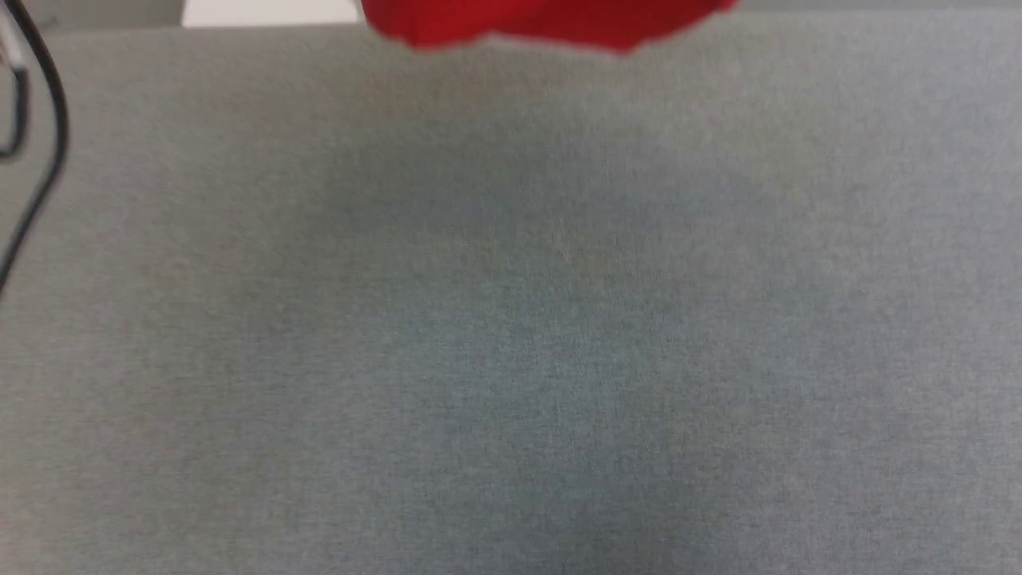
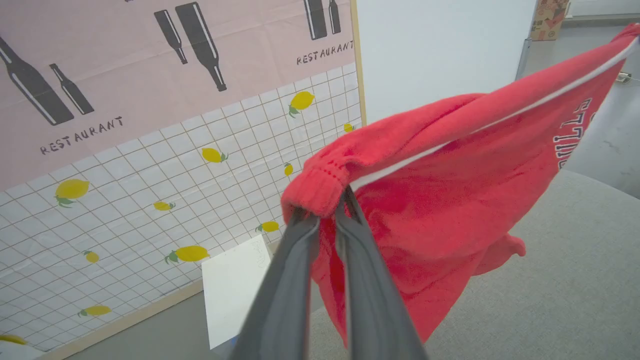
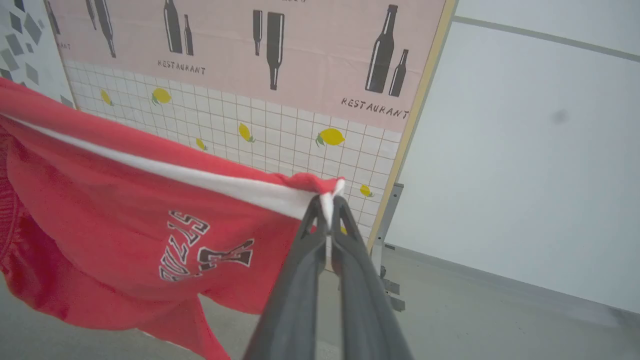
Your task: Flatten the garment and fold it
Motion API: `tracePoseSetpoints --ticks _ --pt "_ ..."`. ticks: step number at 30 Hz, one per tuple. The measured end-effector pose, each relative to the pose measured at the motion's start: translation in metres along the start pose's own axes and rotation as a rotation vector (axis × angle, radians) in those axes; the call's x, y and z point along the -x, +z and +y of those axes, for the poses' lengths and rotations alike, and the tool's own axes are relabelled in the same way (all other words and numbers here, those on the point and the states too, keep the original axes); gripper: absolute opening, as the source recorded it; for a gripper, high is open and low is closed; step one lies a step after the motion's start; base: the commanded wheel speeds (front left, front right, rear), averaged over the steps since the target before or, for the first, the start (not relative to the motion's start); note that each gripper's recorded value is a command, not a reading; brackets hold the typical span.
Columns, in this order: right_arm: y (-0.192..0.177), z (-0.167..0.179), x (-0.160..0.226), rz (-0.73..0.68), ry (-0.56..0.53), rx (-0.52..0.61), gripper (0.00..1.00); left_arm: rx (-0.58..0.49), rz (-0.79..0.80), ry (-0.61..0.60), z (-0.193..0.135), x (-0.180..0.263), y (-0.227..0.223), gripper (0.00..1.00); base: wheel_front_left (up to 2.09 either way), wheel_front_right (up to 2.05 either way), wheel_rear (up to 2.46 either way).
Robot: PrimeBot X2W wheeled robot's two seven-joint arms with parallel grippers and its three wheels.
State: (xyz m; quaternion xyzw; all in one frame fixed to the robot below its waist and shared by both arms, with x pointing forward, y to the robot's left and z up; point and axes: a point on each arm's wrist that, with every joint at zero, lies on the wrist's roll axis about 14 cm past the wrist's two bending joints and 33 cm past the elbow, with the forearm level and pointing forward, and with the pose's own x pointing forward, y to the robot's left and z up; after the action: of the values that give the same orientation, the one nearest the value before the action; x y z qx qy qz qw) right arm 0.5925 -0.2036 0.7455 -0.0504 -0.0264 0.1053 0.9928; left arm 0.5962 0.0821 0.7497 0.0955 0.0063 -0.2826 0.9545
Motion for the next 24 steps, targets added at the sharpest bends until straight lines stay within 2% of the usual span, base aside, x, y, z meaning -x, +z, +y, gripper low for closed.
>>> tracePoseSetpoints --ticks 5,9,18,24 --pt "-0.005 -0.011 -0.042 -0.041 -0.034 -0.008 0.0 0.016 -0.034 0.031 0.021 -0.038 -0.006 0.0 0.0 0.0 0.0" --pt "-0.029 -0.017 -0.068 -0.03 -0.057 -0.022 0.0 0.048 -0.061 0.045 0.032 -0.064 -0.024 0.0 0.0 0.0 0.0" --pt "-0.12 -0.014 -0.096 0.113 -0.056 -0.071 0.0 0.12 -0.033 0.043 0.028 -0.099 -0.102 0.0 0.0 0.0 0.0" --pt "-0.212 0.007 -0.07 0.335 -0.01 -0.072 0.0 0.211 0.117 0.027 -0.003 -0.084 -0.189 0.0 0.0 0.0 0.0"
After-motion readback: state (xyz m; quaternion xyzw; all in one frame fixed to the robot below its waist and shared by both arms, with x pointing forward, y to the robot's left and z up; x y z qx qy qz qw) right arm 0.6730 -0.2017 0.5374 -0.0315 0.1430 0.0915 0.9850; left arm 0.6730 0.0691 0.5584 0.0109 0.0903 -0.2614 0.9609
